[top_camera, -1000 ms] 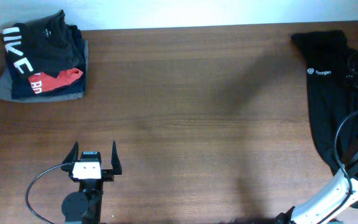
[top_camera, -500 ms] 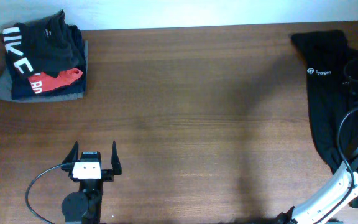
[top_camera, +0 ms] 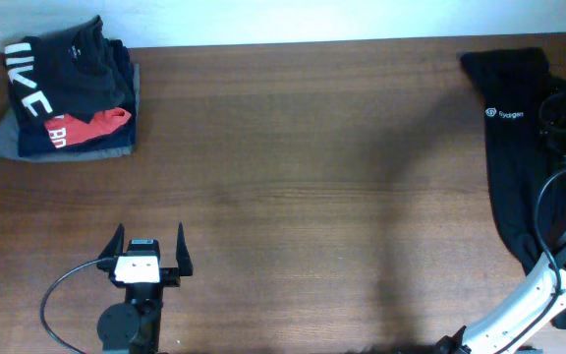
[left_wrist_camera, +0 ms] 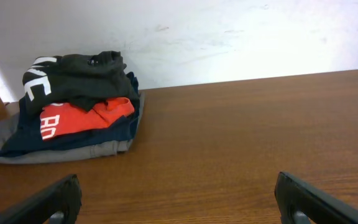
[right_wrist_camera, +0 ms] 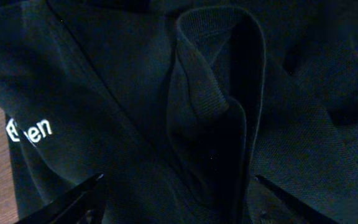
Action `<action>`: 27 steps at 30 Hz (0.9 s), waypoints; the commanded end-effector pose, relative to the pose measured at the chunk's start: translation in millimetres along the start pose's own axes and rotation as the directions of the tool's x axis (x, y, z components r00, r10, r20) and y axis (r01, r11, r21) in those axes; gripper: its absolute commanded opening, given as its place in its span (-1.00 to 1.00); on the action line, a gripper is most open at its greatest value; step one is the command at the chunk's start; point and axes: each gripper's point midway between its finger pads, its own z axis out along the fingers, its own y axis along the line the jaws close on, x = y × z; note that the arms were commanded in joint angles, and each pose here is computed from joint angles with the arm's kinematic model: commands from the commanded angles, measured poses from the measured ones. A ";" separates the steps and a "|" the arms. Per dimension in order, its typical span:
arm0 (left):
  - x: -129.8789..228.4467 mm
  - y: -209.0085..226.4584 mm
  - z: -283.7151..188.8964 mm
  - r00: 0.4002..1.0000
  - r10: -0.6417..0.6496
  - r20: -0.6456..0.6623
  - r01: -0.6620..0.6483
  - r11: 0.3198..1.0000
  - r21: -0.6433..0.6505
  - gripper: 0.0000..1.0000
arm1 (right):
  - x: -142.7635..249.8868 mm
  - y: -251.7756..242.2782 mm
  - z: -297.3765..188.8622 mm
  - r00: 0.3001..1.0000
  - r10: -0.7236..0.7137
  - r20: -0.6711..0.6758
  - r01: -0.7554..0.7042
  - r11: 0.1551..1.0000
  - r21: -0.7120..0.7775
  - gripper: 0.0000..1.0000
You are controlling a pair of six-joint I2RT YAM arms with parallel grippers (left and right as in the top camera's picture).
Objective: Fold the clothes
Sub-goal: 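Reach the right gripper to the black garment and grasp its top edge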
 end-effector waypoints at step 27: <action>0.6 -0.9 -0.2 1.000 0.016 0.000 -0.016 1.000 0.007 0.99 | -4.0 27.6 -6.6 1.000 0.012 0.004 -0.011 0.988 -0.156 -0.92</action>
